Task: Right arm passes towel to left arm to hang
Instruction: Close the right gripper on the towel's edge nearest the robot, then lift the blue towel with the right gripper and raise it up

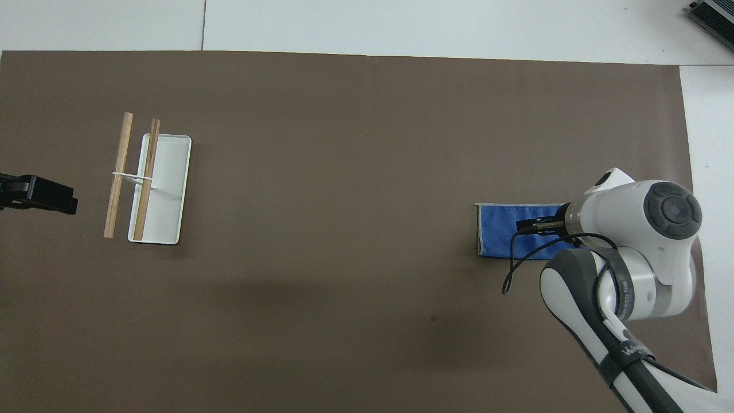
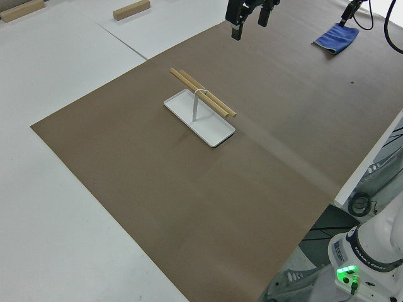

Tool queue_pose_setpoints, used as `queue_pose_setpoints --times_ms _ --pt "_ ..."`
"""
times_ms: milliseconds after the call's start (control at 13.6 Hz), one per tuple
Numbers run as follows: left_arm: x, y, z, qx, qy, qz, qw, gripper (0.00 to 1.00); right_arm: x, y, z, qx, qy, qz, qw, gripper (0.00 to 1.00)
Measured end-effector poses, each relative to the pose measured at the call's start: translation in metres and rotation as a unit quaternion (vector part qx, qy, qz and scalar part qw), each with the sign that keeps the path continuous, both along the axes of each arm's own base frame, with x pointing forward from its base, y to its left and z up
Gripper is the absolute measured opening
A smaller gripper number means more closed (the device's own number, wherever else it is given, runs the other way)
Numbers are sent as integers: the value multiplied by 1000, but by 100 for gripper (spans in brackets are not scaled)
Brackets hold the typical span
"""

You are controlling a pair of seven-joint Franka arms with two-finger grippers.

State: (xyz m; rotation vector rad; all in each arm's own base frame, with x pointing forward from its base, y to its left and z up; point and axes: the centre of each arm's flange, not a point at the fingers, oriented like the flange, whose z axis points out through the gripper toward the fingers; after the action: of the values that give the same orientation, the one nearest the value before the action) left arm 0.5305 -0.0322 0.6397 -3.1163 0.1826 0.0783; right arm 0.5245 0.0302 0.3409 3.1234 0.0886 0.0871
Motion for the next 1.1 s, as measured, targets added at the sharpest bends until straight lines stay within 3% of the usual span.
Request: queue_pose_setpoints --times_ms 295,516,1105 --pt "0 0 0 0 0 0 1000 100 -1 1 -30 2 -21 2 1000 100" --pt "0 0 0 0 0 0 1000 100 -7 1 -47 2 -20 8 1000 100" --pt "0 0 0 0 0 0 1000 100 -5 -4 -52 2 -36 8 999 100"
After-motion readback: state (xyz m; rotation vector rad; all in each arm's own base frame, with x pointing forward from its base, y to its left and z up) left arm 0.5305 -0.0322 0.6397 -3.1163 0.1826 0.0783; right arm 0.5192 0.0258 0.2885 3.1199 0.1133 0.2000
